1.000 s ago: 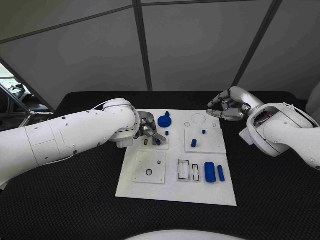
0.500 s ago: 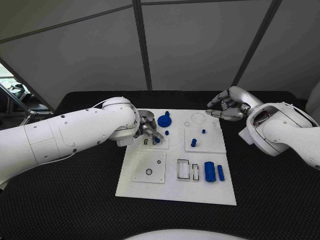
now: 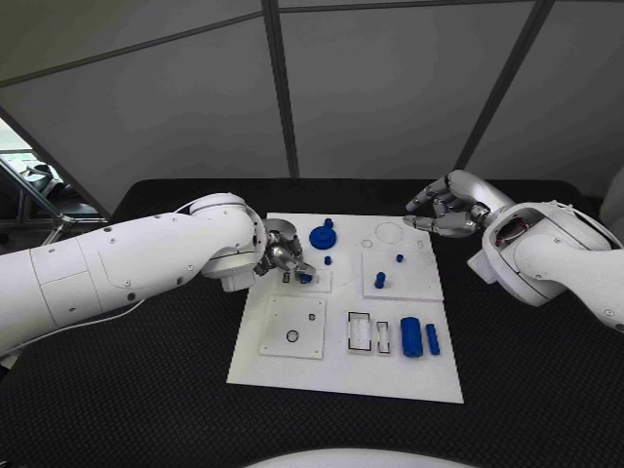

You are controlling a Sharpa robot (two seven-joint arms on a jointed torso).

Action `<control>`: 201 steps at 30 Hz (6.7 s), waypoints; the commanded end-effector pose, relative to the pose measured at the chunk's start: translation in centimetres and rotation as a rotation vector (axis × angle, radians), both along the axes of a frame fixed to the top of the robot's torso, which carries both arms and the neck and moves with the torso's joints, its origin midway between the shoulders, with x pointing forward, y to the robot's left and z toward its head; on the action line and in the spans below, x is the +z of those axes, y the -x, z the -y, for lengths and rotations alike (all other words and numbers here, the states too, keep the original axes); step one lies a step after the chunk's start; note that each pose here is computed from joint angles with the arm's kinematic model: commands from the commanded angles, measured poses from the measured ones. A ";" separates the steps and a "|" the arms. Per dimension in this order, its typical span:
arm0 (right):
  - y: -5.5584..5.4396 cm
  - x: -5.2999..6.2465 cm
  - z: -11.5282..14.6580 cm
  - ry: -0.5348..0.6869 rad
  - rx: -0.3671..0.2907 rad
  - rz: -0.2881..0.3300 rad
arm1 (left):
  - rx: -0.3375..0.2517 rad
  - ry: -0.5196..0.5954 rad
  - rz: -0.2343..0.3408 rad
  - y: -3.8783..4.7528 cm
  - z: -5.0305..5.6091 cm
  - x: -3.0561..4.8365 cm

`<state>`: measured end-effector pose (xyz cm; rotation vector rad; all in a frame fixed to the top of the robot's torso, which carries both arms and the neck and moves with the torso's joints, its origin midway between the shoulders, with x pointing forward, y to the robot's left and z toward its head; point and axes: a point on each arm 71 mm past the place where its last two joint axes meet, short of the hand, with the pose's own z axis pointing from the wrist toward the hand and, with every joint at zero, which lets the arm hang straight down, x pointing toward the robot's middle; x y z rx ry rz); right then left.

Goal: Assemble the parts on the task board

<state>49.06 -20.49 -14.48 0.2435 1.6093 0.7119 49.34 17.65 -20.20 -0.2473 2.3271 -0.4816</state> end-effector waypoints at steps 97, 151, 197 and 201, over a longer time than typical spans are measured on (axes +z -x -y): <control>0.1 0.2 -0.1 0.006 0.025 0.007 | 0.086 -0.071 0.242 1.96 -0.1 -1.47; -0.1 0.0 0.0 0.011 0.026 0.002 | 0.111 -0.034 0.284 2.75 -0.2 -2.84; -0.1 0.0 0.1 0.015 0.029 -0.003 | 0.076 -0.070 0.270 3.31 -0.2 -3.22; -0.1 0.0 0.1 0.015 0.028 -0.003 | 0.083 -0.066 0.270 3.28 -0.3 -3.23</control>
